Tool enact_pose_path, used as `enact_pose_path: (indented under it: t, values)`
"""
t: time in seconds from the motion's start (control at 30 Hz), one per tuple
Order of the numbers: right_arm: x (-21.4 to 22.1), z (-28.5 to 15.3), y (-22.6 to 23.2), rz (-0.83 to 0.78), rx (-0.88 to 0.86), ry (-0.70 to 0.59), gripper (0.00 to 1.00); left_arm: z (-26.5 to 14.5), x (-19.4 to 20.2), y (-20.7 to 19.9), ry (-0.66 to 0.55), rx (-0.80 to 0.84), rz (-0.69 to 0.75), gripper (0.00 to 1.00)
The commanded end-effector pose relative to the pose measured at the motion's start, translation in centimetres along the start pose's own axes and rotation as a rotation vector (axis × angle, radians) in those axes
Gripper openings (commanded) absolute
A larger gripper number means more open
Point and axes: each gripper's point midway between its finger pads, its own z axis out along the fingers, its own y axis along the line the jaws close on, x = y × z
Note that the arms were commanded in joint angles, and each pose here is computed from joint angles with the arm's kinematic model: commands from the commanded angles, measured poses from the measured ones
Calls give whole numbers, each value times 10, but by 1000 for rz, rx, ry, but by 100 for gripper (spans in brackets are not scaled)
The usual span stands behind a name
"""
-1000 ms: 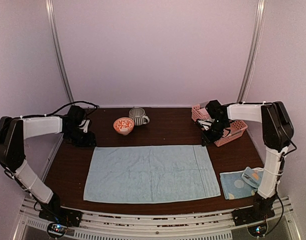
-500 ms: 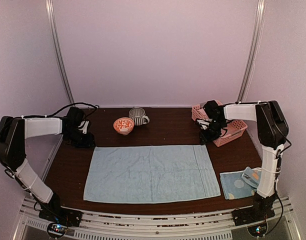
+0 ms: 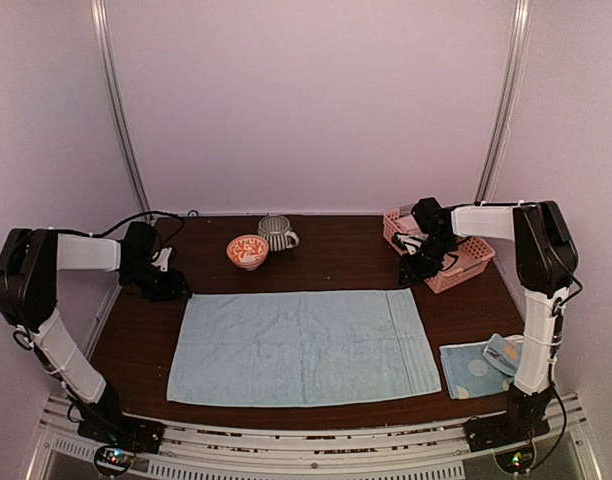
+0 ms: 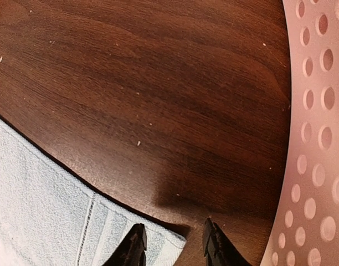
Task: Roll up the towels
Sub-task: Pick up the towel from the center of the board.
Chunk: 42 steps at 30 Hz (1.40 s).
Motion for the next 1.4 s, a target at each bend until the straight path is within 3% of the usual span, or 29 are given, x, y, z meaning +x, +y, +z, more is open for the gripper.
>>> enact_pose_path:
  t: [0.0, 0.53, 0.67, 0.8, 1.17, 1.37]
  values:
    - [-8, -25, 2, -17, -2, -57, 36, 11, -5, 6, 5, 43, -4, 52]
    - [14, -71, 30, -148, -8, -147, 36, 46, 7, -9, 84, 217, -29, 29]
    - [15, -73, 33, -149, -18, -153, 36, 51, 11, -5, 100, 207, -29, 18]
    - [18, -70, 32, -151, -17, -145, 36, 44, 8, -1, 86, 171, -11, 0]
    - [10, -56, 39, -105, -66, -141, 33, 4, 9, 63, 30, -124, -83, 0]
    - [-15, -38, 42, -82, -99, -148, 30, 3, 4, 61, 20, -101, -75, 0]
